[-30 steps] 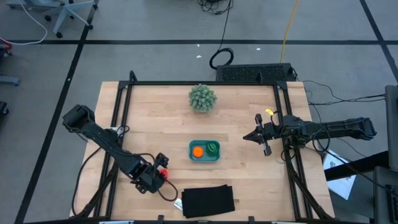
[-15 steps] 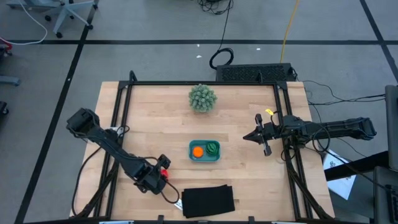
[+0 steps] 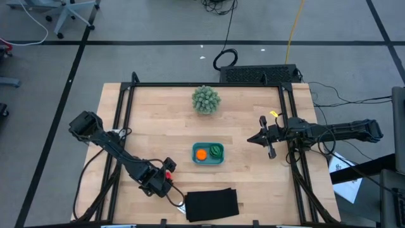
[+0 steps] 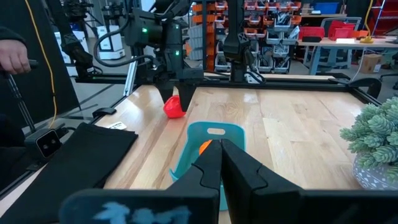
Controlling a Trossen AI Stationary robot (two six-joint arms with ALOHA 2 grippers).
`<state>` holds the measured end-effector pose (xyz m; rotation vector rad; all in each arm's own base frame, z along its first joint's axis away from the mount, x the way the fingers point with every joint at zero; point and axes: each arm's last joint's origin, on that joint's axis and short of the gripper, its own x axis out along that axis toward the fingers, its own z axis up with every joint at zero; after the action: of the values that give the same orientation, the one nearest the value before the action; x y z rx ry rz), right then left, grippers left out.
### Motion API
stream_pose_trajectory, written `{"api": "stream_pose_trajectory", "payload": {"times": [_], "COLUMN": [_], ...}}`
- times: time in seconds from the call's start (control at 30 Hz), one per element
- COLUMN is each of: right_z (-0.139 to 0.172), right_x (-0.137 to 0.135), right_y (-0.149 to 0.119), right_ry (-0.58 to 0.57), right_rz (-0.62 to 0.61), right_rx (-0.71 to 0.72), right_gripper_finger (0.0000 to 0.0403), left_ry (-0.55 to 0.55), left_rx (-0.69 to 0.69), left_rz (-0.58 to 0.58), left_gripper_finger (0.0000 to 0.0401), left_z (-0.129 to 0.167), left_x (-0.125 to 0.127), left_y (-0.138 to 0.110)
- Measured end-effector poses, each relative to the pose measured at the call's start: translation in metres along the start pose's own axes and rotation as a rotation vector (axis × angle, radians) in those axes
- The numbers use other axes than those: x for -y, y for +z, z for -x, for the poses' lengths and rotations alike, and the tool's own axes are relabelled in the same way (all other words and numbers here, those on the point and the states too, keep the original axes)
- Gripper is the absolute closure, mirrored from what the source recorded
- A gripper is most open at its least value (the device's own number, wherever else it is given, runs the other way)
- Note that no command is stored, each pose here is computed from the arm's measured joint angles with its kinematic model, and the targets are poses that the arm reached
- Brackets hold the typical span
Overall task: Pick and placing Produce into tupperware
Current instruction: Put the apple toy into the bin
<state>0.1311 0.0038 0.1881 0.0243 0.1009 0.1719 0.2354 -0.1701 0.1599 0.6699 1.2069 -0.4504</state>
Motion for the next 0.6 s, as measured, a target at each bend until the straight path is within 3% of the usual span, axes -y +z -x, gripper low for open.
{"api": "stream_pose_trajectory", "payload": {"times": [0.6], "right_z": [-0.0005], "right_x": [0.0001], "right_y": [0.0002], "right_ry": [0.0], "right_rz": [0.001], "right_rx": [0.002], "right_gripper_finger": [0.0403], "left_ry": [-0.026], "left_rx": [0.015], "left_rz": [0.041], "left_gripper_finger": [0.0008], "left_z": [0.0], "left_x": [0.0006], "left_y": [0.0013]}}
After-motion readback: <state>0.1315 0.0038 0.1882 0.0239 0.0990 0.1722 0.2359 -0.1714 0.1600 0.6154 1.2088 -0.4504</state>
